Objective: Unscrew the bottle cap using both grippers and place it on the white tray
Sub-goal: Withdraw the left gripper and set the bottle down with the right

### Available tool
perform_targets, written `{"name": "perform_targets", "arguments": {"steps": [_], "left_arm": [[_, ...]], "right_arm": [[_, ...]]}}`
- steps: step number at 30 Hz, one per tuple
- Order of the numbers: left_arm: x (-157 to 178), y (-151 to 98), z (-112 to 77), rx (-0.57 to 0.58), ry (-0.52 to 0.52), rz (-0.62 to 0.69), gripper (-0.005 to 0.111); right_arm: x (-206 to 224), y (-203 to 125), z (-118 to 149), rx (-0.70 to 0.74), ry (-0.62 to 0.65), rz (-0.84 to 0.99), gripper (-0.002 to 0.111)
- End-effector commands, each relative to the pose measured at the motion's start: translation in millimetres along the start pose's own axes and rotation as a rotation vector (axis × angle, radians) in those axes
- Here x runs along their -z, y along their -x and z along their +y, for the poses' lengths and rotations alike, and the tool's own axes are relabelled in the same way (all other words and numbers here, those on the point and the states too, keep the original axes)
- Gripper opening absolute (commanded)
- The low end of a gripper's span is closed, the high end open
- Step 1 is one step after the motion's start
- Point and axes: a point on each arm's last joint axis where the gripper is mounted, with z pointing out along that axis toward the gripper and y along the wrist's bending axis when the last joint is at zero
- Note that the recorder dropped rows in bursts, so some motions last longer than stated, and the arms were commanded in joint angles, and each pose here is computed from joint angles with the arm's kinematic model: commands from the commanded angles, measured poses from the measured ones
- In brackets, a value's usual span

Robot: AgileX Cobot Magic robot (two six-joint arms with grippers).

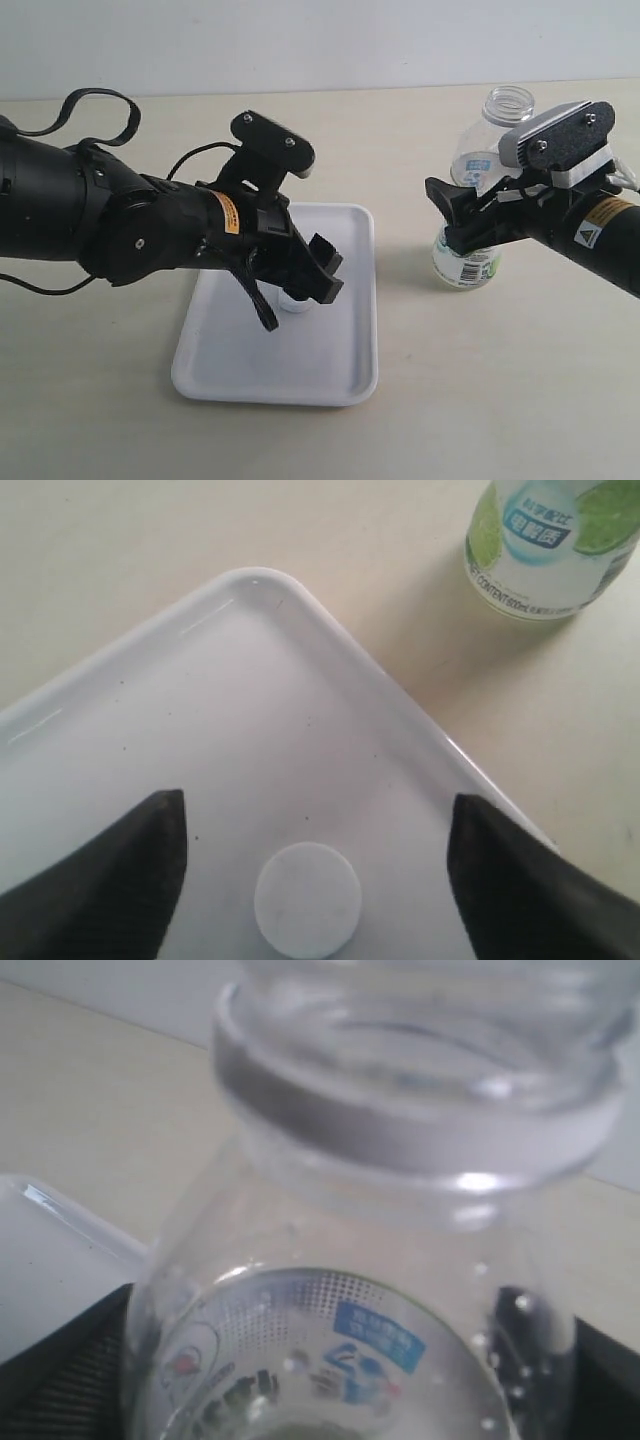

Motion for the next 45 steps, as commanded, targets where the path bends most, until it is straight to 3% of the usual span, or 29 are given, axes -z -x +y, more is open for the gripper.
{"name": "perform_targets", "arguments": {"steps": [1, 11, 19, 21, 25, 28, 33, 38, 45], "left_arm": [[13.7, 3.4, -1.2, 0.011, -0.003, -0.051, 0.06], [41.8, -4.1, -1.1, 0.011, -0.002, -0.134, 0.056], [62.4, -24.9, -0.9, 0.011, -0.002, -0.156, 0.056], [68.4, -29.8, -0.8, 0.021, -0.002, -0.173, 0.045], [80.7, -38.6, -0.5, 0.034, 0.0, -0.206, 0.0], [92.1, -46.2, 0.4, 0.06, 0.005, -0.258, 0.0], [121.7, -65.6, 3.8, 0.106, 0.026, -0.465, 0.0], [140.8, -79.7, 4.6, 0.114, 0.03, -0.509, 0.0], [146.6, -78.9, 4.5, 0.113, 0.028, -0.533, 0.0]], "right_arm": [[5.5, 6.8, -0.7, 0.009, -0.005, 0.031, 0.086], [24.6, 13.5, -3.3, -0.041, -0.037, 0.187, 0.086], [54.5, 18.3, 2.0, -0.062, -0.05, 0.145, 0.086], [62.7, 17.5, 4.0, -0.073, -0.053, 0.135, 0.086], [78.1, 17.2, 7.3, -0.09, -0.059, 0.113, 0.086], [87.0, 16.7, 8.6, -0.098, -0.067, 0.116, 0.086], [94.3, 20.2, 8.0, -0.106, -0.084, 0.117, 0.086], [94.8, 22.2, 7.8, -0.104, -0.085, 0.106, 0.086], [94.8, 22.2, 7.8, -0.104, -0.085, 0.106, 0.086]]}}
